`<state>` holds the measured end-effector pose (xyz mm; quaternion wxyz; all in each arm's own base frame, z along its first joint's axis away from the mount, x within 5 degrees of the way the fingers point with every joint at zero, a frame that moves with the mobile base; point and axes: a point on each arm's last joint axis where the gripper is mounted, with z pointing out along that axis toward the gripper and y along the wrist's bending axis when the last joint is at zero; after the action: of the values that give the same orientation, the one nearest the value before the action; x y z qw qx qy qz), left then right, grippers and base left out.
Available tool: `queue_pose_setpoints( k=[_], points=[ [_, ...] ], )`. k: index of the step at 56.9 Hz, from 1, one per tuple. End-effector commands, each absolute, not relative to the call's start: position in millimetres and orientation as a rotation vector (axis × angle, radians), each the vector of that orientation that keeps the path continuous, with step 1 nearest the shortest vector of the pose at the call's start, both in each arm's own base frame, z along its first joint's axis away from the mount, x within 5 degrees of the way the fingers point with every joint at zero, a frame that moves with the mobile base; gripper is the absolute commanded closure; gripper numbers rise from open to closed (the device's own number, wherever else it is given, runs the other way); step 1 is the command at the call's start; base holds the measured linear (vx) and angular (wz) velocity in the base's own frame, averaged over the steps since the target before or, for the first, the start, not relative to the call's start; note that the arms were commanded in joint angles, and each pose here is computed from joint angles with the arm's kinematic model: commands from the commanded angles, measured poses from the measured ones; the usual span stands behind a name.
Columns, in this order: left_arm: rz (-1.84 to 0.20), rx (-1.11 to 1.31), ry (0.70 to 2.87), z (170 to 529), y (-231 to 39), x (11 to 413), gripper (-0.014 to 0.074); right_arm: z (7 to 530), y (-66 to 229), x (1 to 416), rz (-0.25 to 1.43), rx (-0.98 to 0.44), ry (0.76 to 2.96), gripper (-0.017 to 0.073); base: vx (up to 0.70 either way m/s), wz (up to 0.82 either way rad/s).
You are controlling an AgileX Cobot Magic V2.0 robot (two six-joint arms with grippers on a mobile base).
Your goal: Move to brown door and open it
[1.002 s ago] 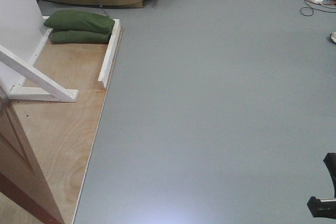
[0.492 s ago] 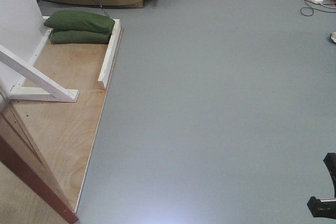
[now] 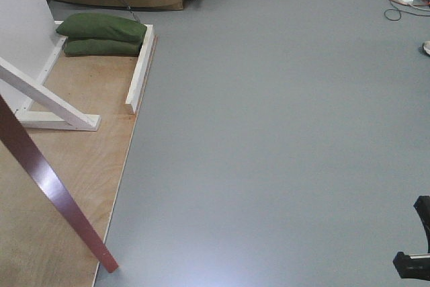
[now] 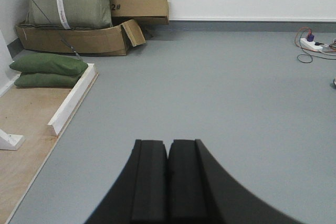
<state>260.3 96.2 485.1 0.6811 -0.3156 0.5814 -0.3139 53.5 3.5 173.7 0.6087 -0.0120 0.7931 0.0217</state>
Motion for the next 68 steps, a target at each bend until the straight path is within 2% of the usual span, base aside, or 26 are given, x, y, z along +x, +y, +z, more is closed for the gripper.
queue_pose_setpoints(
  k=[1, 20, 68],
  points=[
    [-0.785, -0.692, 1.263, 499, 84, 259, 0.0600, 180, 3, 55, 0.038, -0.029, 1.746, 0.0559, 0.00, 0.00],
    [-0.889, -0.548, 1.266, 527, 55, 274, 0.0600, 180, 3, 55, 0.038, -0.029, 1.746, 0.0559, 0.00, 0.00],
    [-0.885, -0.550, 1.263, 528, 56, 273, 0.0600, 179, 3, 55, 0.038, -0.029, 1.753, 0.0559, 0.00, 0.00]
  ],
)
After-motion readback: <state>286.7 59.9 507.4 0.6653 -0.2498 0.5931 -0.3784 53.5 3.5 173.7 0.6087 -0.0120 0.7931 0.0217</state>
